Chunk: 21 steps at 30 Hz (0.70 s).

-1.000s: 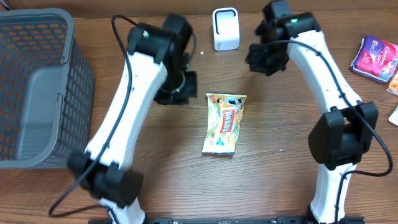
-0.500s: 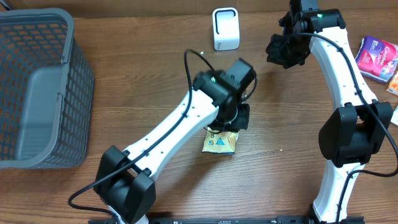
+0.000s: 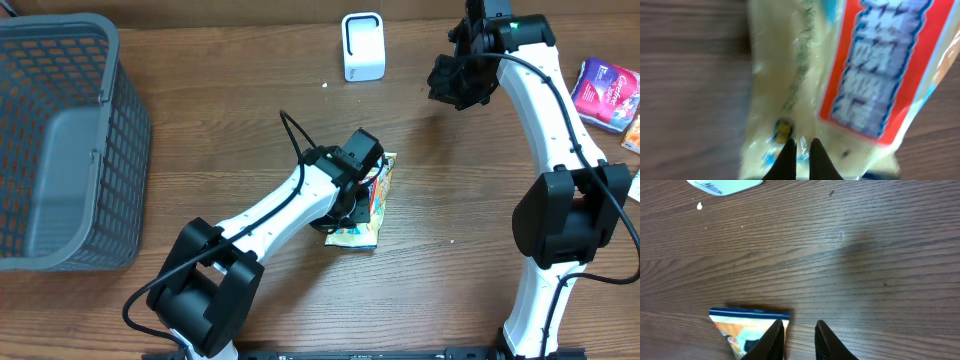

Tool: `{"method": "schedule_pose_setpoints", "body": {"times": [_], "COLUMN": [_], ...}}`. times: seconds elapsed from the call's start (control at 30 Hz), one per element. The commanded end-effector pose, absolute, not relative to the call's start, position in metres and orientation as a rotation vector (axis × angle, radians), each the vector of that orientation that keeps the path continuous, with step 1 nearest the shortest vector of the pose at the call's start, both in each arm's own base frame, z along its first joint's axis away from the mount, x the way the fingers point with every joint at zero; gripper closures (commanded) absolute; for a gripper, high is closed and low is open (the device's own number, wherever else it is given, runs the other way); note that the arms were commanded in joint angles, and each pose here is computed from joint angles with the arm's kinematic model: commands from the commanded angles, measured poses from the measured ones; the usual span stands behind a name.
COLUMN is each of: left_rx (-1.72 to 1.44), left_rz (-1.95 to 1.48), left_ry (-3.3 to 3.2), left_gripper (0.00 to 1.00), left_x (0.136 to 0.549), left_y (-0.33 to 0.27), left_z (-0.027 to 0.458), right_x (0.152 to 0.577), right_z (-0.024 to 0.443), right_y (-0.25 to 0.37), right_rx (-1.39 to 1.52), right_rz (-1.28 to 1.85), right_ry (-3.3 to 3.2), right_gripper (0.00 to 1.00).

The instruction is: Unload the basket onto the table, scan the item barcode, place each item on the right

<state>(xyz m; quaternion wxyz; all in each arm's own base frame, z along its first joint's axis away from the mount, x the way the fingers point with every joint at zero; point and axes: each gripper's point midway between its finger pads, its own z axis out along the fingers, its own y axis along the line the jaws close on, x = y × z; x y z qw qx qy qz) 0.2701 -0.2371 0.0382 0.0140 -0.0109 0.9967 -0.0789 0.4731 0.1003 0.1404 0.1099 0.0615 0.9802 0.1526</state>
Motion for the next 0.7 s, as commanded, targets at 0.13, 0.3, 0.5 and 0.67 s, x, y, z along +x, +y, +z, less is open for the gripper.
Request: {"method": "schedule_pose_setpoints", "body": {"times": [0.13,0.3,0.5,0.67], "left_rx": [-0.103,-0.418,-0.716,-0.63], "left_rz": [-0.447,-0.152,0.046,-0.068], "left_ry": [3.133,3.133,3.139,3.113], "left_gripper": [0.96,0.96,0.96,0.96], "left_x": [0.256,0.259,0.272,0.309], "left_y": [-0.253,-0.205,-0.133,-0.128], "left_z": [0.019,0.012,0.022,0.069], "right_x": [0.477,0.473,0.471,0.457], "right_z": [0.164,0.154,0.144,0.148], "right_y": [0.105,0.114,0.118,0.143], "right_rx": [0.163,0.16,0.145,0.004], "right_rz": [0.491,0.562,0.562,0.688], "right_ry": [2.822,2.86,2.879,2.899], "right_gripper": [0.77,0.8,0.84,0.83]}}
